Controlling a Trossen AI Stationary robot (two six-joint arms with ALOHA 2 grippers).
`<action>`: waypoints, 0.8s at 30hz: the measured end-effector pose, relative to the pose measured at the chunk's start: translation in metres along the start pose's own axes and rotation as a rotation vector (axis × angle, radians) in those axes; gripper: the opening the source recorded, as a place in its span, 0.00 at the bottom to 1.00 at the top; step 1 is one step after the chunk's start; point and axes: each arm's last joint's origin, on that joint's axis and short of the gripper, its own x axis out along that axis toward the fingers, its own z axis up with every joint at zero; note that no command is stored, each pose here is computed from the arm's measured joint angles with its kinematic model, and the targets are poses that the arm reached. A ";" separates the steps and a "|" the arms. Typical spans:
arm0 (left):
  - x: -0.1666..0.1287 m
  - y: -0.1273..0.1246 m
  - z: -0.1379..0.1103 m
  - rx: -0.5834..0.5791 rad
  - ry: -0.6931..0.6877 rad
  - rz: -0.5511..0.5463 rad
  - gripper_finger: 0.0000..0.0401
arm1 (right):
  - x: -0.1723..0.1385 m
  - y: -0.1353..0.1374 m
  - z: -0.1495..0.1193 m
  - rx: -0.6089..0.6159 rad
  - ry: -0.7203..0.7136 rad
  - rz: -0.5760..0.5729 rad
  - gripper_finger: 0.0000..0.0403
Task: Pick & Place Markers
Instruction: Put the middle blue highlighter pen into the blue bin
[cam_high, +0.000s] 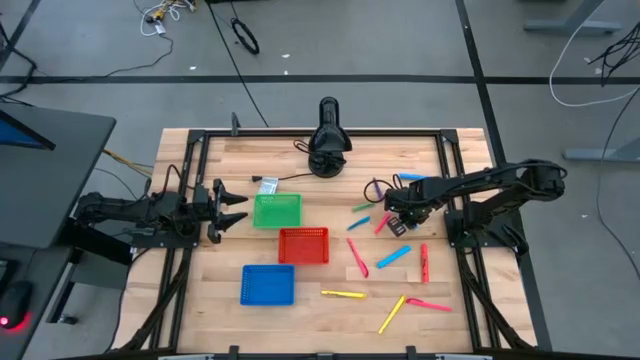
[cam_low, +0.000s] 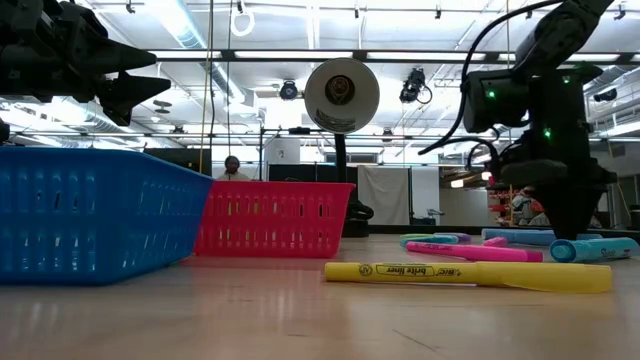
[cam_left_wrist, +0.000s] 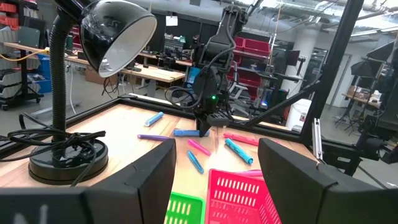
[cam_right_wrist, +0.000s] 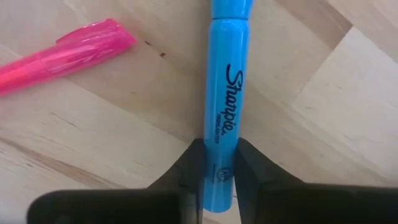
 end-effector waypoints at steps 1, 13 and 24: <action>0.000 0.000 0.000 0.000 0.000 0.000 0.58 | 0.000 -0.001 0.000 0.013 -0.009 -0.009 0.12; 0.000 0.000 0.000 0.000 0.000 0.000 0.58 | -0.042 0.001 -0.005 0.065 -0.104 0.109 0.12; 0.000 0.000 0.000 0.000 0.000 0.000 0.58 | -0.121 0.029 -0.001 -0.064 -0.324 0.275 0.12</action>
